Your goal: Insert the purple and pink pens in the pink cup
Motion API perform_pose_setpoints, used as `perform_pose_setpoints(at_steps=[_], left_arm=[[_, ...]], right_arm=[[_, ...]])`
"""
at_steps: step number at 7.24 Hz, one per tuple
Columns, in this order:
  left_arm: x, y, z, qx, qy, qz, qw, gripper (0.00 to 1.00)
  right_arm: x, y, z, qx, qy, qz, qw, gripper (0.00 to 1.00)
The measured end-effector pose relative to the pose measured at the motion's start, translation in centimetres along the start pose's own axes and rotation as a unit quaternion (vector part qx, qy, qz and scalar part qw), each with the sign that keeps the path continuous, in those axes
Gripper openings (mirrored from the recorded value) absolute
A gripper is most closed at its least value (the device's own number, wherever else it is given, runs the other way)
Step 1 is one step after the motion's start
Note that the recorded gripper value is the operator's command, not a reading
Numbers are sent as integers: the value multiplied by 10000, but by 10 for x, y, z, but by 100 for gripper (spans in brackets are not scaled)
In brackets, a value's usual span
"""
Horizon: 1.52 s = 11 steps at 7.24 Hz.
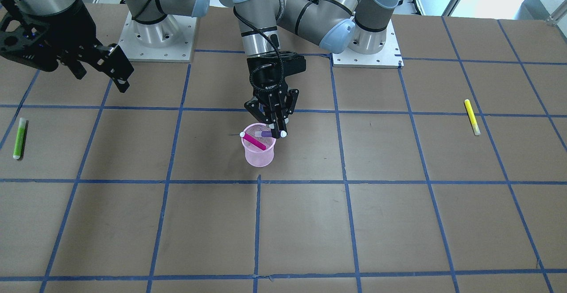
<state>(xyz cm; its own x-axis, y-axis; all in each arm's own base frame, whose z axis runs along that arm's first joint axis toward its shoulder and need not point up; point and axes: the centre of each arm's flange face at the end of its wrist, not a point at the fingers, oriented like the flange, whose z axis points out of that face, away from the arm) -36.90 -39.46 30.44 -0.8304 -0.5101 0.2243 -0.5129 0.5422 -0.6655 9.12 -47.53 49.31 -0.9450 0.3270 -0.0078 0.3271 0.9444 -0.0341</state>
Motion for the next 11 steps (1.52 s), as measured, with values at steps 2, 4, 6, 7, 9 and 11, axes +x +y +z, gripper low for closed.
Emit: perform_pose_setpoints(at_steps=[2,4,6,7,9,11], left_arm=[[1,12,4,15,-65,-14,10000,0],[1,18,7,45,-111,-8,9999,0],[1,21,9,48,-143,20,9999,12],[1,23,10,46,-157,31,9999,26],[0,24,11,39,-178,44,9998,75],[-5,28,13,49,-246,83,9996,81]], right_arm=[[-11,15,4,-13,-19,-98,9999,100],[-16,17,0,31,-48,-147,9999,100],[-23,17,-5,74,-78,-225,9997,100],[-25,18,-4,65,-77,-243,9997,100],[-26,19,-2,40,-79,-252,9996,100],[-26,19,-1,30,-77,-252,9996,100]])
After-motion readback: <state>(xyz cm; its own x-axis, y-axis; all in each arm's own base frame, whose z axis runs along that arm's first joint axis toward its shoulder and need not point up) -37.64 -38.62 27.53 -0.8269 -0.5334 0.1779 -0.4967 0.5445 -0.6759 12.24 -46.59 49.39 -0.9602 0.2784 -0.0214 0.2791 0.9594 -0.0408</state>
